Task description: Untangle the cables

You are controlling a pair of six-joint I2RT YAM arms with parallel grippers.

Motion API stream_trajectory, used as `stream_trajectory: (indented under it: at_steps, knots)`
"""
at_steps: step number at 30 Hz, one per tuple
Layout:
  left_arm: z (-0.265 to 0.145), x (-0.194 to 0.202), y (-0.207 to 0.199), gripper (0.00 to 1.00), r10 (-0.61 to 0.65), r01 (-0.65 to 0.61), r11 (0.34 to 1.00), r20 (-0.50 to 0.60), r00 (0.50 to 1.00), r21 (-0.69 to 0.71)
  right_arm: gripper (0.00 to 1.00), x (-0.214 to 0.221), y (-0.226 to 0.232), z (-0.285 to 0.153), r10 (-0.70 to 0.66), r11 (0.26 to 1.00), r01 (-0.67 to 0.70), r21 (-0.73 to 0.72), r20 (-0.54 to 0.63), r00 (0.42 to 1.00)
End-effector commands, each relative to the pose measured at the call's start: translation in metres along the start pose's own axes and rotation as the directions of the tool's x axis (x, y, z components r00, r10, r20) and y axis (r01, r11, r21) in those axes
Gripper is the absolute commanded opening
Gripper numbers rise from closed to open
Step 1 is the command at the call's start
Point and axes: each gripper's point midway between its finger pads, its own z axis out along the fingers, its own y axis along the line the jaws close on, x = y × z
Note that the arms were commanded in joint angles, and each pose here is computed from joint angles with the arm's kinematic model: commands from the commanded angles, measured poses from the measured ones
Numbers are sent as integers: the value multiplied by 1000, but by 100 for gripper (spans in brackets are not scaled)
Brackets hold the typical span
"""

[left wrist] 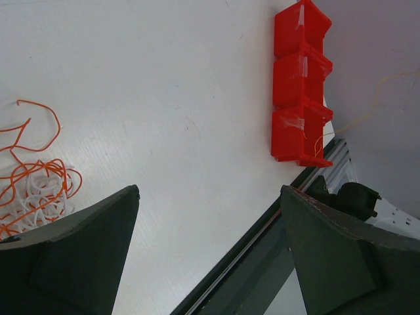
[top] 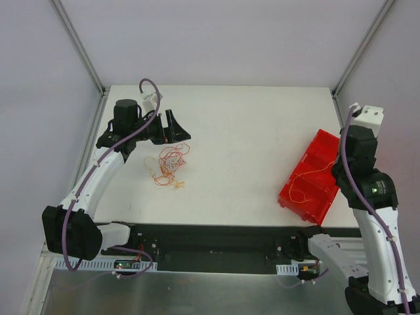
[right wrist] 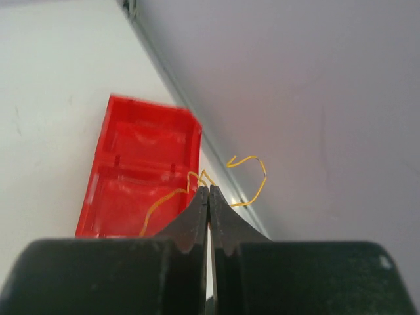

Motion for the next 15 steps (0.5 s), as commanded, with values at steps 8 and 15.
stream_trajectory:
  at_steps: [8, 15]
  knots:
    - [-2, -5, -11, 88, 36, -37, 998, 13, 999, 57, 0, 143, 84, 3, 66, 966, -156, -208, -385, 920]
    - [-4, -6, -11, 88, 48, -49, 998, 25, 999, 49, 1, 148, 50, -9, 70, 986, -122, -114, -380, 923]
